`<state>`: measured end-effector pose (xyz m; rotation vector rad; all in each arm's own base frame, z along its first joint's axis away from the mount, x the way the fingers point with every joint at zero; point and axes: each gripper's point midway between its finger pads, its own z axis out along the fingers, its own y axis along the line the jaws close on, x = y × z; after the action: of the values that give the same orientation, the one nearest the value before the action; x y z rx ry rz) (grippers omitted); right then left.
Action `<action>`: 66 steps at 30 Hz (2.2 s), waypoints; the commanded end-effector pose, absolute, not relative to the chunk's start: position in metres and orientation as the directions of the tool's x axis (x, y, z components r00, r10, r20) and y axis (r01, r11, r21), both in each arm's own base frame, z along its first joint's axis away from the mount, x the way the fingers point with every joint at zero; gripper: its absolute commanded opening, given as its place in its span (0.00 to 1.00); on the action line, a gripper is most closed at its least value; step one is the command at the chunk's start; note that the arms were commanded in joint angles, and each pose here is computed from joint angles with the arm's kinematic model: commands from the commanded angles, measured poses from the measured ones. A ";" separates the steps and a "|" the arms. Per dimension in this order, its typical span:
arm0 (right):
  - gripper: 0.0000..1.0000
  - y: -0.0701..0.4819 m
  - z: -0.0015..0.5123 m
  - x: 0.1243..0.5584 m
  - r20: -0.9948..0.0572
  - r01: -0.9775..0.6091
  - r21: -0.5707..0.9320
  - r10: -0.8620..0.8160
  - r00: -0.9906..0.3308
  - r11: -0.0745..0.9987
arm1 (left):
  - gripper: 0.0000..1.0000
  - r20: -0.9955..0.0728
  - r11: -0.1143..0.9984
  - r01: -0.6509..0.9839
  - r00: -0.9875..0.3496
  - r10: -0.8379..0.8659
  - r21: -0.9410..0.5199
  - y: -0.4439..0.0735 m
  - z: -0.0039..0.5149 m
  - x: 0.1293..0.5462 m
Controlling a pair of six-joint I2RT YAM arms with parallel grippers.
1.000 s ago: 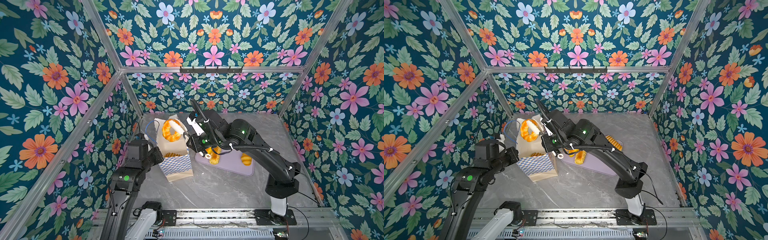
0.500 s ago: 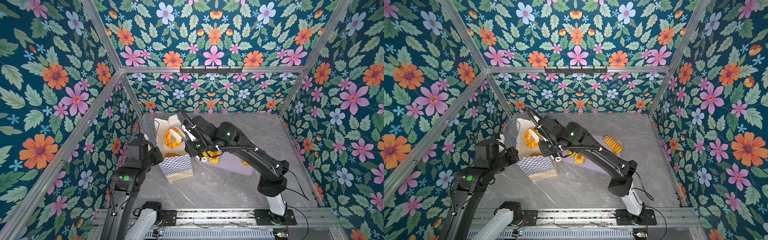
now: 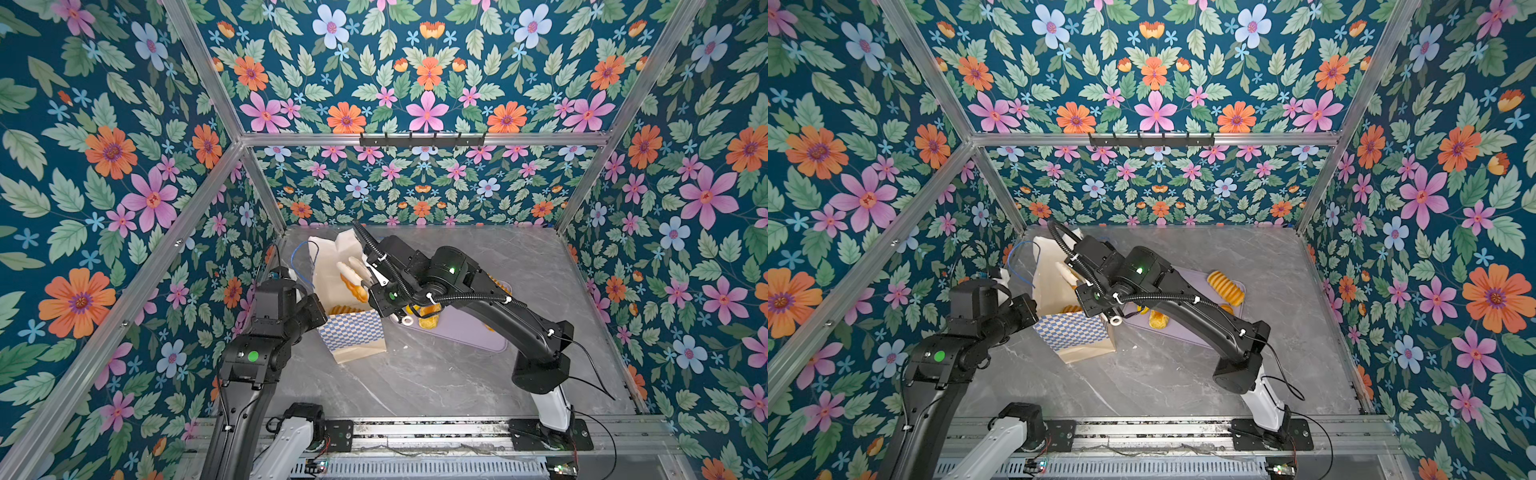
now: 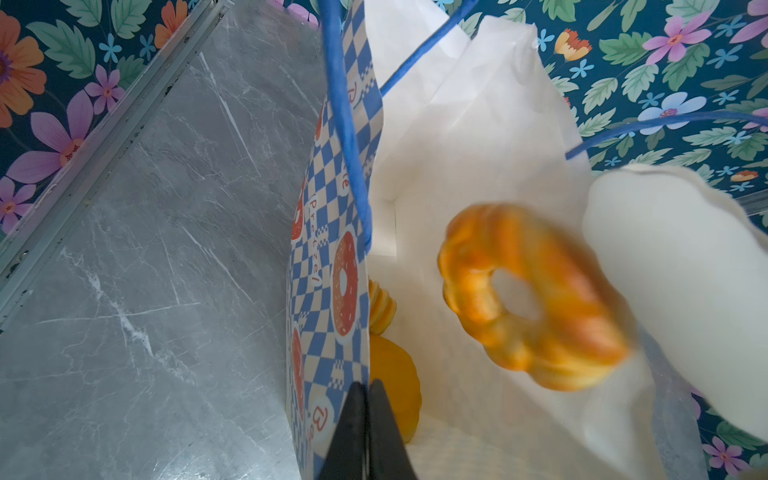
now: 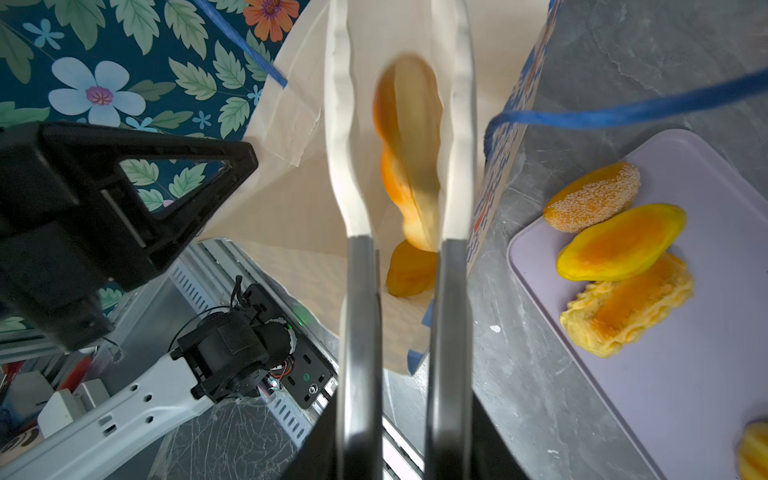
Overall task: Place the fake bread into the paper bag
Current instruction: 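Lower the tongs into the bag and open them to drop the ring bread, then move the empty tongs back over the tray toward the ridged pastry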
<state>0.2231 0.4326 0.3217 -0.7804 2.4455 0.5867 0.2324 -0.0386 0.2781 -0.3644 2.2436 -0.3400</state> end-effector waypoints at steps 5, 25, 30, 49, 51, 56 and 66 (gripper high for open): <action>0.42 0.430 0.327 0.223 -0.587 -0.626 0.235 -0.404 -0.701 0.744 | 0.08 -0.699 0.923 -0.147 -0.614 -0.367 -0.355 -0.037 0.281 0.233; 0.44 0.415 0.365 0.220 -0.657 -0.629 0.259 -0.343 -0.671 0.733 | 0.08 -0.693 0.923 -0.153 -0.620 -0.367 -0.352 -0.037 0.278 0.233; 0.44 0.399 0.378 0.221 -0.689 -0.620 0.234 -0.322 -0.649 0.749 | 0.08 -0.693 0.924 -0.154 -0.621 -0.366 -0.350 -0.037 0.278 0.233; 0.45 0.297 0.378 0.236 -0.710 -0.453 0.315 -0.110 -0.696 0.834 | 0.36 -0.699 0.925 -0.166 -0.613 -0.368 -0.341 -0.033 0.282 0.232; 0.45 0.287 0.369 0.237 -0.688 -0.425 0.364 -0.068 -0.723 0.829 | 0.42 -0.700 0.927 -0.170 -0.613 -0.366 -0.335 -0.032 0.282 0.231; 0.45 0.259 0.341 0.238 -0.609 -0.332 0.473 0.031 -0.792 0.816 | 0.50 -0.705 0.931 -0.179 -0.612 -0.358 -0.318 -0.029 0.282 0.229; 0.46 0.231 0.279 0.237 -0.486 -0.214 0.517 0.078 -0.870 0.829 | 0.49 -0.704 0.933 -0.195 -0.615 -0.355 -0.301 -0.025 0.282 0.229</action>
<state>0.2346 0.2227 0.2758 -0.1139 2.5334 0.7055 0.2309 -0.0287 0.2833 -0.3915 2.2379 -0.2757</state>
